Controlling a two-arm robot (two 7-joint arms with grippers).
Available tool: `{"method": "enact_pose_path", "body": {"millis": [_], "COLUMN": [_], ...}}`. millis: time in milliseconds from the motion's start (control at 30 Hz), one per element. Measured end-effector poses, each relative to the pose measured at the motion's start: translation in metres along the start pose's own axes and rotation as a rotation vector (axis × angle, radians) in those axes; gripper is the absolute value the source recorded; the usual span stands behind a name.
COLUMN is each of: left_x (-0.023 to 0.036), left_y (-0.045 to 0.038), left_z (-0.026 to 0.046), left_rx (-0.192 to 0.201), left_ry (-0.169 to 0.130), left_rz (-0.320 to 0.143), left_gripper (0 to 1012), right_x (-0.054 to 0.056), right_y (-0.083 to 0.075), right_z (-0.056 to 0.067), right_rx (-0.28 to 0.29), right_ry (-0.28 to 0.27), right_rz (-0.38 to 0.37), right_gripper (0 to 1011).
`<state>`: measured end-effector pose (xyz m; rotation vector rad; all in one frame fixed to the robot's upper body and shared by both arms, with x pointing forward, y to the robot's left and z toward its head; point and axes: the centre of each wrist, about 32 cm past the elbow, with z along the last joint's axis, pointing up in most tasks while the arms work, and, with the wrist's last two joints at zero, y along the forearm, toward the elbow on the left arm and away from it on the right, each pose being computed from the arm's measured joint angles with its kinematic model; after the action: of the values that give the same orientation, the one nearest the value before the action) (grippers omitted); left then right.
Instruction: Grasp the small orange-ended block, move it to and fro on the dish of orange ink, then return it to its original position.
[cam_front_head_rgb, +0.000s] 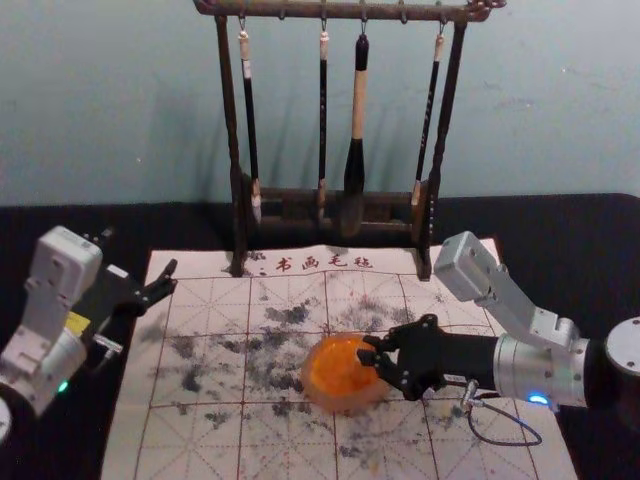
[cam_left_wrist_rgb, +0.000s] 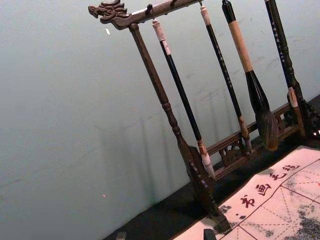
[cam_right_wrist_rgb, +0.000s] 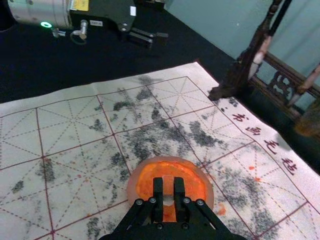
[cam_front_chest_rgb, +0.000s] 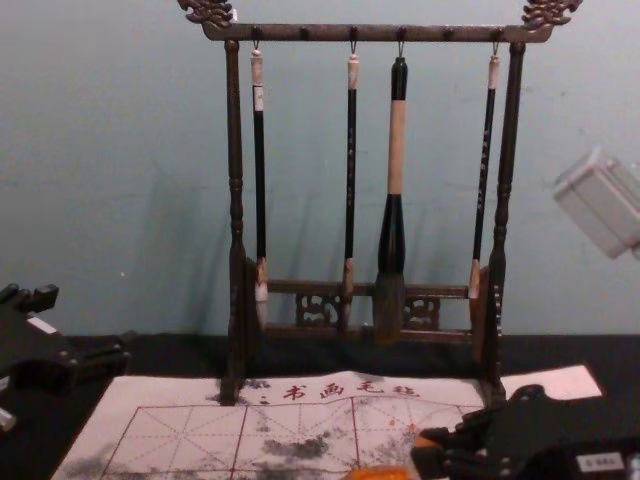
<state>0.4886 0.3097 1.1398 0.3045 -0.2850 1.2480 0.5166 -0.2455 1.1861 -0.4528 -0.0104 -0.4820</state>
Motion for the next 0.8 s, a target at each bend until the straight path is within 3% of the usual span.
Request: {"method": "enact_pose_path", "body": {"millis": [800], "left_x": [0.0], "left_y": [0.0], "left_z": [0.0], "left_rx": [0.0], "left_ry": [0.0], "left_rz": [0.0], "left_gripper": [1001], "right_x": [0.003], "right_y": [0.014], "right_z": [0.009], "right_rx": [0.006], "right_ry": [-0.017], "right_rz": [0.02], "right_gripper": [71]}}
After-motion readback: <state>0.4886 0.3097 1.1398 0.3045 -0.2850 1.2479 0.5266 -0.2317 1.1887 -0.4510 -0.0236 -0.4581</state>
